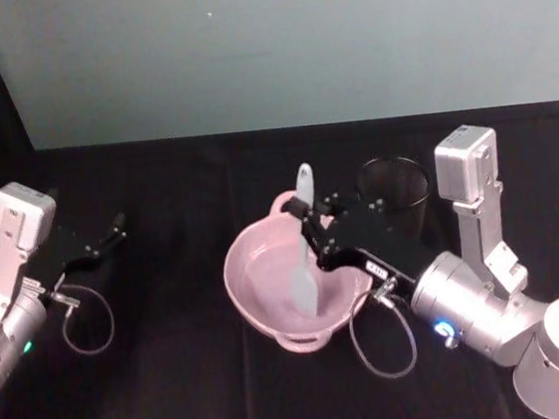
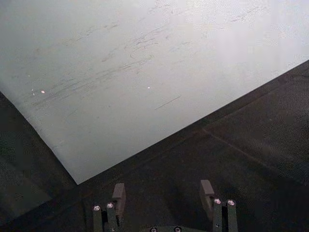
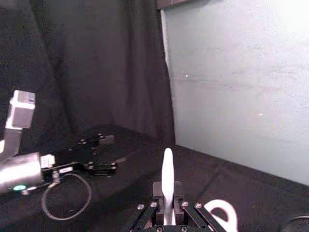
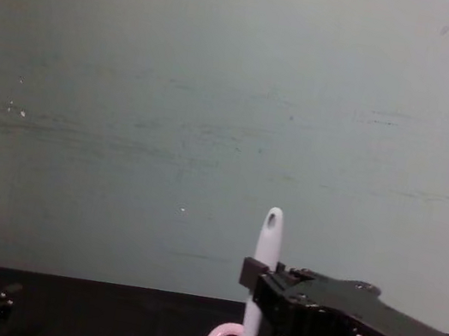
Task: Use the one hand to pick up the spoon and stir the clear water in the bowl.
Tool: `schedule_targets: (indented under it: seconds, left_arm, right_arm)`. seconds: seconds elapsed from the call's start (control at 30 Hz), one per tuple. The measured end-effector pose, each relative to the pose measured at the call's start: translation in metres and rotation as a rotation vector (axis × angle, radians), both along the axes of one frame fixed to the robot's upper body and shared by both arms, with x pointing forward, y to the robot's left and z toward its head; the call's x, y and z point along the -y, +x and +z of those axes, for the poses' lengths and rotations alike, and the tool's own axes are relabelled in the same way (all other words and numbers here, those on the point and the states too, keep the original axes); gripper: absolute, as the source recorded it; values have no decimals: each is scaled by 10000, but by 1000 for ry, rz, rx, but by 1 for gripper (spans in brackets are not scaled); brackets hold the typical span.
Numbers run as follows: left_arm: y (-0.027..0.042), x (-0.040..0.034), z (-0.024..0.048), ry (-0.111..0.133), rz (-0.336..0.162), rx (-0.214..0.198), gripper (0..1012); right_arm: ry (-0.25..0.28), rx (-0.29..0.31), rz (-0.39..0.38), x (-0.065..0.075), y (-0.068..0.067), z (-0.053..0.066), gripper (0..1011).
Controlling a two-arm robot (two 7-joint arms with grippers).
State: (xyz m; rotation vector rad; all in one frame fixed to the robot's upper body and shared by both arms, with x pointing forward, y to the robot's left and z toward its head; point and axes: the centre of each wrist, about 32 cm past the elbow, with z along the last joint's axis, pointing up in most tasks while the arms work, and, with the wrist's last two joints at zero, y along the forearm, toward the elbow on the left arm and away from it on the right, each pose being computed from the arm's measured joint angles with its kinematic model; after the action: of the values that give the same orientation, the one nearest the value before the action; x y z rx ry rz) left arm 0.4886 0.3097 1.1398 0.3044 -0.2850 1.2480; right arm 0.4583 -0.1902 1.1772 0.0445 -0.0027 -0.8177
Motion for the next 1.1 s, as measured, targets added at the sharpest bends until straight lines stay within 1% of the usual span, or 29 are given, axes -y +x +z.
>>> schedule_targets:
  seconds: [0.17, 0.33, 0.43, 0.5, 0.53, 0.6, 0.63, 0.67, 0.8, 0.83, 0.87, 0.97, 1.1]
  left_arm:
    - [0, 0, 0, 0, 0, 0, 1011]
    - [0, 0, 0, 0, 0, 0, 1011]
    - [0, 0, 0, 0, 0, 0, 1011]
    - [0, 0, 0, 0, 0, 0, 1011]
    - [0, 0, 0, 0, 0, 0, 1011]
    - [0, 0, 0, 0, 0, 0, 1011]
    - [0, 0, 0, 0, 0, 0, 1011]
    - [0, 0, 0, 0, 0, 0, 1011]
    - [0, 0, 0, 0, 0, 0, 1011]
    - [0, 0, 0, 0, 0, 0, 1011]
    - [0, 0, 0, 0, 0, 0, 1011]
    - [0, 0, 0, 0, 0, 0, 1011]
    - [0, 0, 0, 0, 0, 0, 1011]
  right_arm:
    - [25, -26, 20, -92, 4, 0, 117]
    - [39, -37, 20, -217, 65, -19, 117]
    - [42, -32, 15, -278, 106, -28, 117]
    - [39, -16, -2, -345, 168, -39, 117]
    - [39, -16, -2, -345, 168, -39, 117]
    - [30, 0, -28, -395, 232, -56, 117]
    - [30, 0, -28, -395, 232, -56, 117]
    - [26, 9, -46, -415, 266, -68, 117]
    - [18, 22, -85, -439, 323, -82, 117]
    - [14, 31, -106, -444, 350, -92, 117]
    - [11, 39, -125, -441, 372, -96, 117]
    - [7, 49, -149, -427, 397, -100, 117]
    - [-8, 74, -185, -375, 426, -117, 117]
